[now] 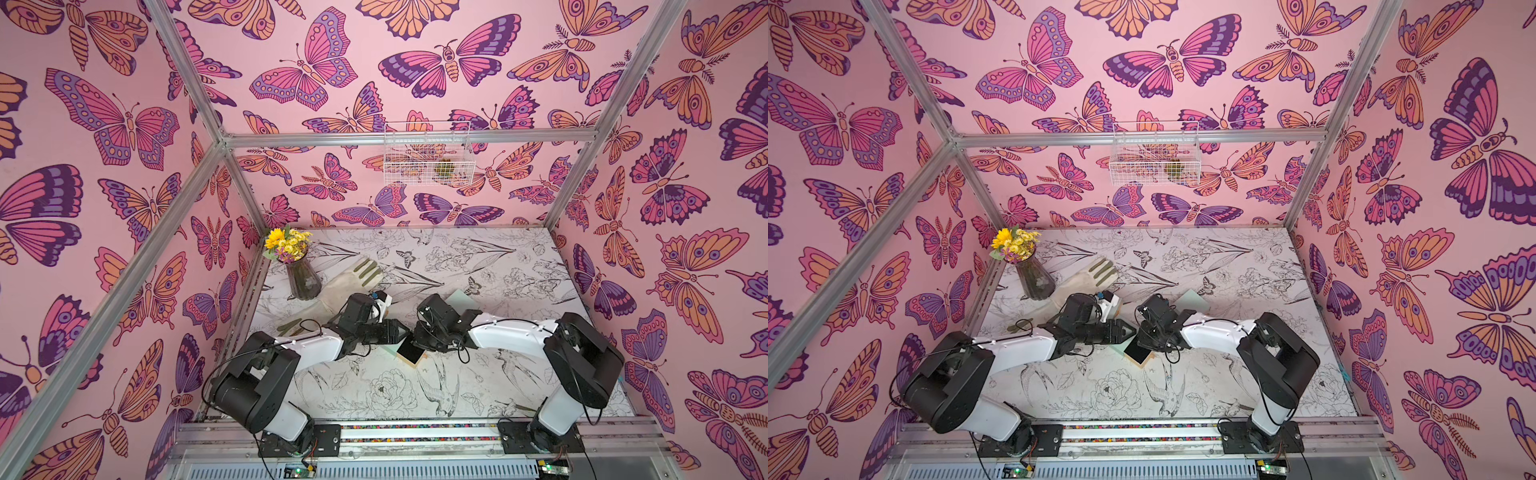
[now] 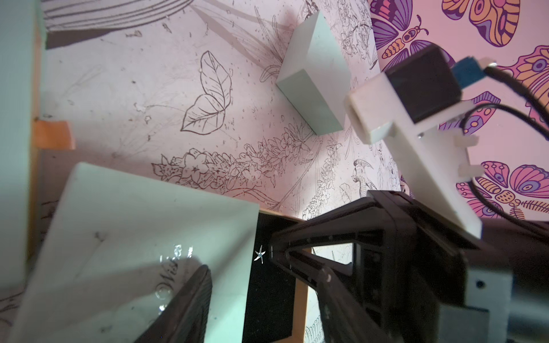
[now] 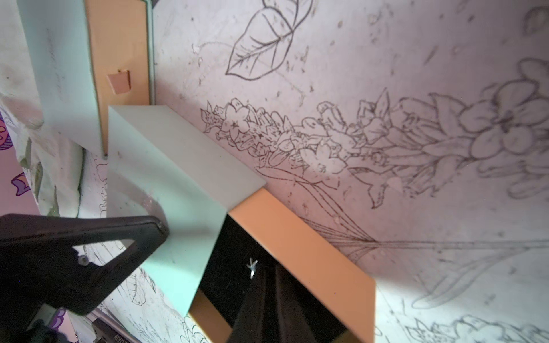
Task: Place the earrings into the drawer-style jewelry box
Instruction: Insert the earring into the inner lining.
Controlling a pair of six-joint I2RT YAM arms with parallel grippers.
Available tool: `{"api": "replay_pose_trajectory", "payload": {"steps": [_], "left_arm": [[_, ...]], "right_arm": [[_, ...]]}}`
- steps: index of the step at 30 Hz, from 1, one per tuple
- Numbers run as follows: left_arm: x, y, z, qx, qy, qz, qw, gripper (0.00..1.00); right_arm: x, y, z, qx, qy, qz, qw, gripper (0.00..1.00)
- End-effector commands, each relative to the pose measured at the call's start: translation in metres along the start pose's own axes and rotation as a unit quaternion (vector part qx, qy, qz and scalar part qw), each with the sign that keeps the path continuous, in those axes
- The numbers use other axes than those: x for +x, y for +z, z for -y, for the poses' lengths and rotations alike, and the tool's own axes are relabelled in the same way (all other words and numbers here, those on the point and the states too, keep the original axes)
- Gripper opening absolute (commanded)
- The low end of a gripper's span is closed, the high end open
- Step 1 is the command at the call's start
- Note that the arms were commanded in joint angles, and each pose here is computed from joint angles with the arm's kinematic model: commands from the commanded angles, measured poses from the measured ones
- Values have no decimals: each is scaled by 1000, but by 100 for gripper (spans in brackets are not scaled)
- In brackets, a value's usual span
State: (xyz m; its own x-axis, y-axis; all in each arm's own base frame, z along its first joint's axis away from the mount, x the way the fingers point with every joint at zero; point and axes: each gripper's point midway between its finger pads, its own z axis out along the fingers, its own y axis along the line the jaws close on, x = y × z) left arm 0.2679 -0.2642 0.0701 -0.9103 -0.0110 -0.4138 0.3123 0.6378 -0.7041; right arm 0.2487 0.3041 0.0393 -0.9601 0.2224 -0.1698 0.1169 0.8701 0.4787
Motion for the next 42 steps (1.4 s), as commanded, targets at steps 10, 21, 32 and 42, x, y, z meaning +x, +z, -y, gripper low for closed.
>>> {"api": "replay_pose_trajectory", "payload": {"steps": [10,21,32,42], "left_arm": [[18,-2,-19,-39,-17,-22,999,60],[14,-4,-14,-34,-12,-16,999,60],[16,-3,-14,-33,-15,-21,999,60],[13,-3,-13,-34,-10,-22,999,60]], "right_arm": [[-7,-18,-6,-10,-17,26,999,15],[-2,-7,-20,-14,-39,-3,999,4],[5,6,-14,0,-40,-23,999,3],[2,1,1,39,-43,-11,998,0]]}}
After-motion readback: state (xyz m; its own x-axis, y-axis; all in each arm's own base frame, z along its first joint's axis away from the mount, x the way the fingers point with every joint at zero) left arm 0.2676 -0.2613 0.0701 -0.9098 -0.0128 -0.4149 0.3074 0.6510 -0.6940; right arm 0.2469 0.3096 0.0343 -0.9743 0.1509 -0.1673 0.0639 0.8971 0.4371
